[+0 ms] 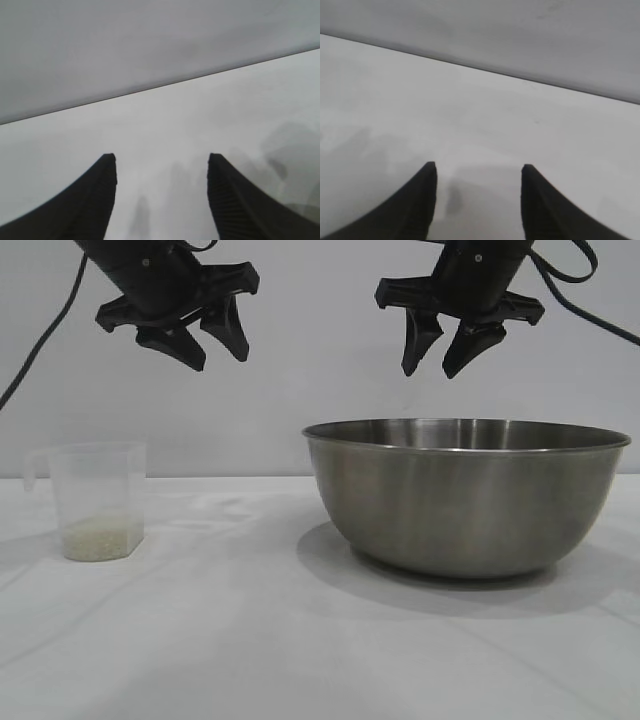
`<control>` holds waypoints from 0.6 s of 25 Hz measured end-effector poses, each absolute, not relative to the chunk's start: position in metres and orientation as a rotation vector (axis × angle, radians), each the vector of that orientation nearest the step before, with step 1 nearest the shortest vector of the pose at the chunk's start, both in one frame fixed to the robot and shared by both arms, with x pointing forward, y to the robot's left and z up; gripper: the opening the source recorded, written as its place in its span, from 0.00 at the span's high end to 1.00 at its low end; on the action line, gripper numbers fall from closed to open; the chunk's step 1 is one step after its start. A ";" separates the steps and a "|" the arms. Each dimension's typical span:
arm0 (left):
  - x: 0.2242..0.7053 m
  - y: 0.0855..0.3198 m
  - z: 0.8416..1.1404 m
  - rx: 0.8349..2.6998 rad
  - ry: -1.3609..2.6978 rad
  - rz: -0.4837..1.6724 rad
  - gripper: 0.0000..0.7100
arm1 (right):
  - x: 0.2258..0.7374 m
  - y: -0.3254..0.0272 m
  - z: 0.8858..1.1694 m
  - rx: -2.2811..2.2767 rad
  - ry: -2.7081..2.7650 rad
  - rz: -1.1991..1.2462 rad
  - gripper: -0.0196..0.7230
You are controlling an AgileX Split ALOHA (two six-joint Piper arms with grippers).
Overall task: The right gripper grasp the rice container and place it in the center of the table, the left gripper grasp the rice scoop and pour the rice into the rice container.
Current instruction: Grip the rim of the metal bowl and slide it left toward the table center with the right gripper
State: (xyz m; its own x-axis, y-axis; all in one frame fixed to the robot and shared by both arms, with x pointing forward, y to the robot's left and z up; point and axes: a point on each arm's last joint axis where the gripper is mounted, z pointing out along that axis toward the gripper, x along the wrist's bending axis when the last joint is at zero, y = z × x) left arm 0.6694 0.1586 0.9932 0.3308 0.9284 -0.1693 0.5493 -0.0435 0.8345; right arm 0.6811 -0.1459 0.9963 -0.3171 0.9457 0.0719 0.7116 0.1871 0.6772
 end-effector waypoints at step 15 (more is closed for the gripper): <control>0.669 0.159 0.993 1.714 1.334 0.540 0.52 | 0.676 -0.149 0.995 1.559 2.168 0.803 0.54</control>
State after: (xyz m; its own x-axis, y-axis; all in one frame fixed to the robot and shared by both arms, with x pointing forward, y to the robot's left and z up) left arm 0.6694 0.1586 0.9932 0.3308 0.9284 -0.1693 0.5493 -0.0435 0.8345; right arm 0.6759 -0.1485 0.9946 -0.3322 0.9423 0.0428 0.7429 0.2334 0.6274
